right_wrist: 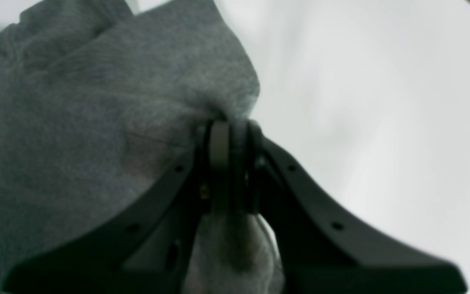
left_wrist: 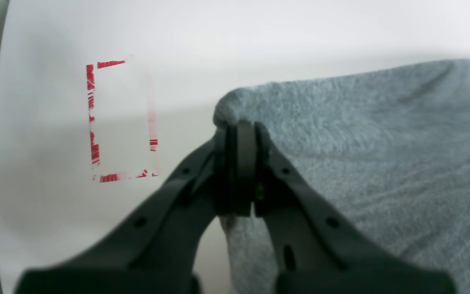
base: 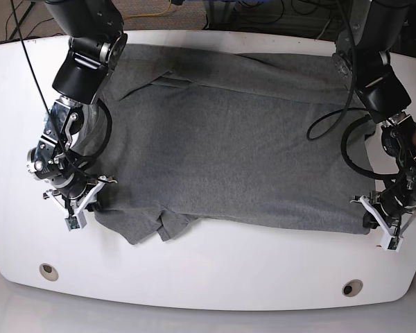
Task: Layout the t-shirt on the table in an organized manner, then fold the t-shirt properly
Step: 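Lift the hem with both grippers and fold it over toward the collar, then lay the folded hem down and open the right gripper, then grasp the hanging sleeve with the right gripper and lift it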
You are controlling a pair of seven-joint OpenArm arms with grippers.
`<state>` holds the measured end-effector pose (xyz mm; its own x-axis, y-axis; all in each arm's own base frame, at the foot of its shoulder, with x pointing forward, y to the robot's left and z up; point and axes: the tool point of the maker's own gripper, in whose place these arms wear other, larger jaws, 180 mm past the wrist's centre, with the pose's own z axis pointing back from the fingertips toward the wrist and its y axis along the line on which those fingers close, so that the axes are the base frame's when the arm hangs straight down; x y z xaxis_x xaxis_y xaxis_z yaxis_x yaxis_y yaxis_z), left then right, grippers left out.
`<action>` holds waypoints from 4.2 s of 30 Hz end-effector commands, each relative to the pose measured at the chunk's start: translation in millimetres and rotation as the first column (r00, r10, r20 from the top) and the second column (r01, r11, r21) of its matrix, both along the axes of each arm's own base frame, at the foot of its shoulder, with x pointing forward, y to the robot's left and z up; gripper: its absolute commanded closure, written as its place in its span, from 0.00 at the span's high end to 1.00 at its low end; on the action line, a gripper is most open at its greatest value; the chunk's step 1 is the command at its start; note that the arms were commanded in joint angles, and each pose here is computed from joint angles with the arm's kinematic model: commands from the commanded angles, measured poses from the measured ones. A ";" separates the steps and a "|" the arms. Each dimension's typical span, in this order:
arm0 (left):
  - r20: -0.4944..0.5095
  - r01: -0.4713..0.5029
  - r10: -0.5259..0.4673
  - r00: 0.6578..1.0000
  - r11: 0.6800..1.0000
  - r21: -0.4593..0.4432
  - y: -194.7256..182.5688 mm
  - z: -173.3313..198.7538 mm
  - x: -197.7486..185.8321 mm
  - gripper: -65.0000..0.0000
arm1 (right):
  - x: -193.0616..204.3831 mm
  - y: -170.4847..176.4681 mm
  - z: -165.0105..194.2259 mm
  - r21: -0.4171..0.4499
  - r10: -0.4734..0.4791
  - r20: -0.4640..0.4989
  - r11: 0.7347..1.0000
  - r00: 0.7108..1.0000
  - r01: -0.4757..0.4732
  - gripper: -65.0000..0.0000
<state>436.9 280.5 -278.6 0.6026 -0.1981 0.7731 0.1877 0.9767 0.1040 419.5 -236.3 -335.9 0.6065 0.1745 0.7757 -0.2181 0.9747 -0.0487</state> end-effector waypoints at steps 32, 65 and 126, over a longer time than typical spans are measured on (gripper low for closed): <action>0.012 -0.034 0.032 0.999 0.975 0.221 34.8 27.9 -47.3 0.01 | -61.6 -6.6 33.7 -0.185 -0.008 0.047 0.983 0.999 0.016 0.09; -0.199 0.006 0.057 0.978 0.953 0.303 43.7 -42.0 -148.4 0.01 | -139.6 18.3 -19.4 -0.159 -0.002 -0.108 0.987 0.994 -0.015 0.10; -0.307 0.054 0.062 0.950 0.933 0.356 59.7 -60.7 -186.6 0.72 | -102.2 33.4 -0.3 -0.105 0.003 -0.026 0.994 1.000 -0.005 0.84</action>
